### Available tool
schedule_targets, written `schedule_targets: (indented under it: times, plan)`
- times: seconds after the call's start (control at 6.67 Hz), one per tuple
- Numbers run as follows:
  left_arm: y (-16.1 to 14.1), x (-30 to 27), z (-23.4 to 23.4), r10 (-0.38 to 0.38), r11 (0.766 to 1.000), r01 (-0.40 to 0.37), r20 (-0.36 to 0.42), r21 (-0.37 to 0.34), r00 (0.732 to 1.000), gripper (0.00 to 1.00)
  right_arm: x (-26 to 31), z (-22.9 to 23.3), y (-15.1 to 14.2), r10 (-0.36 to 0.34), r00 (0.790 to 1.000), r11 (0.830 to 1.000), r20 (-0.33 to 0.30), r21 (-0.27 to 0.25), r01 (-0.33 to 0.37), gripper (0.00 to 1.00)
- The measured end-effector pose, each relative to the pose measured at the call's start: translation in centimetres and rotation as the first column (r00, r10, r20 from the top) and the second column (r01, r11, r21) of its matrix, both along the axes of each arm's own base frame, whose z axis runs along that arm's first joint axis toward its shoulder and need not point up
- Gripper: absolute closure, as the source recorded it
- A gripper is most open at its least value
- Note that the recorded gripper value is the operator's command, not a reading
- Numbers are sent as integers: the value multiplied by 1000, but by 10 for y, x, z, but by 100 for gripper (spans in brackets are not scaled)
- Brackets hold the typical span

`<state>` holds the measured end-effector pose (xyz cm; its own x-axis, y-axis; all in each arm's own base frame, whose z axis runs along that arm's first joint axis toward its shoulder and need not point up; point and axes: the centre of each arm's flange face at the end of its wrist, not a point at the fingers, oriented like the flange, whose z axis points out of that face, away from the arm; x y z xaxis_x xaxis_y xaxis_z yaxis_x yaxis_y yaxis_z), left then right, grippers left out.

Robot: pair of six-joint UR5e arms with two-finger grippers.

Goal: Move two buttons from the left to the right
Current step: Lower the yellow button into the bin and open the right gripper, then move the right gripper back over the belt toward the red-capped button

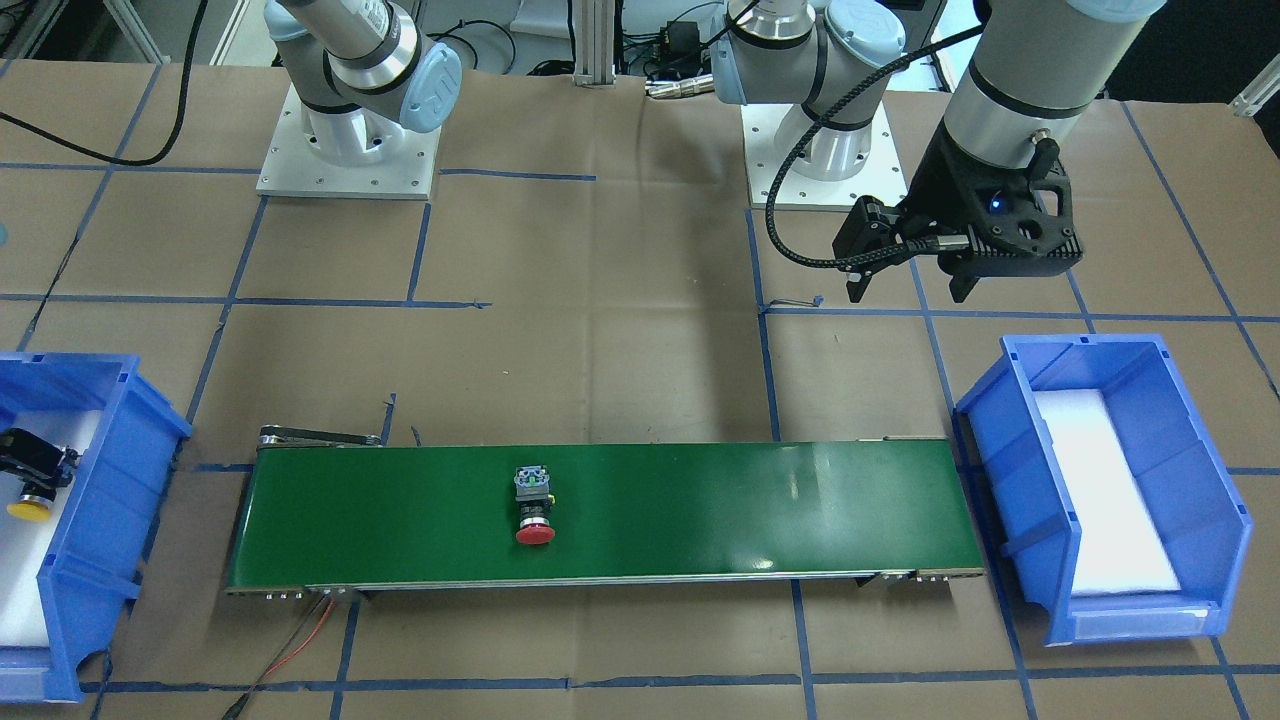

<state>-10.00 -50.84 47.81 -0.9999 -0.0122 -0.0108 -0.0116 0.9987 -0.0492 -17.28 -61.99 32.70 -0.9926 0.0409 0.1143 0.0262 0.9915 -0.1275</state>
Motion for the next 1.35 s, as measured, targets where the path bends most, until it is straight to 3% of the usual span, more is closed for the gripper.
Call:
schedule_targets:
  times: [0.15, 0.3, 0.45, 0.75, 0.9, 1.35]
  plan:
    - [0, 0, 0, 0, 1000, 0, 0, 0, 1000, 0, 32, 35, -18, 56, 998, 998, -19, -36, -56, 0]
    - [0, 0, 0, 0, 1000, 0, 0, 0, 1000, 0, 77, 62, -32, 99, 995, 995, -9, -29, -99, 0]
    - [0, 0, 0, 0, 1000, 0, 0, 1, 1000, 0, 128, 74, -37, 76, 997, 997, 15, -15, -76, 0]
    - [0, 0, 1, 0, 1000, 0, 0, -2, 1000, 0, 254, 73, -32, -46, 997, 999, 66, -7, 47, 0]
    - [0, 0, 1, 0, 1000, 0, 0, -2, 1000, 0, 291, 67, -29, -62, 995, 998, 75, -2, 62, 0]
    - [0, 1, 0, 0, 1000, 0, 0, -1, 1000, 0, 319, 53, -28, -59, 995, 998, 81, 16, 58, 1]
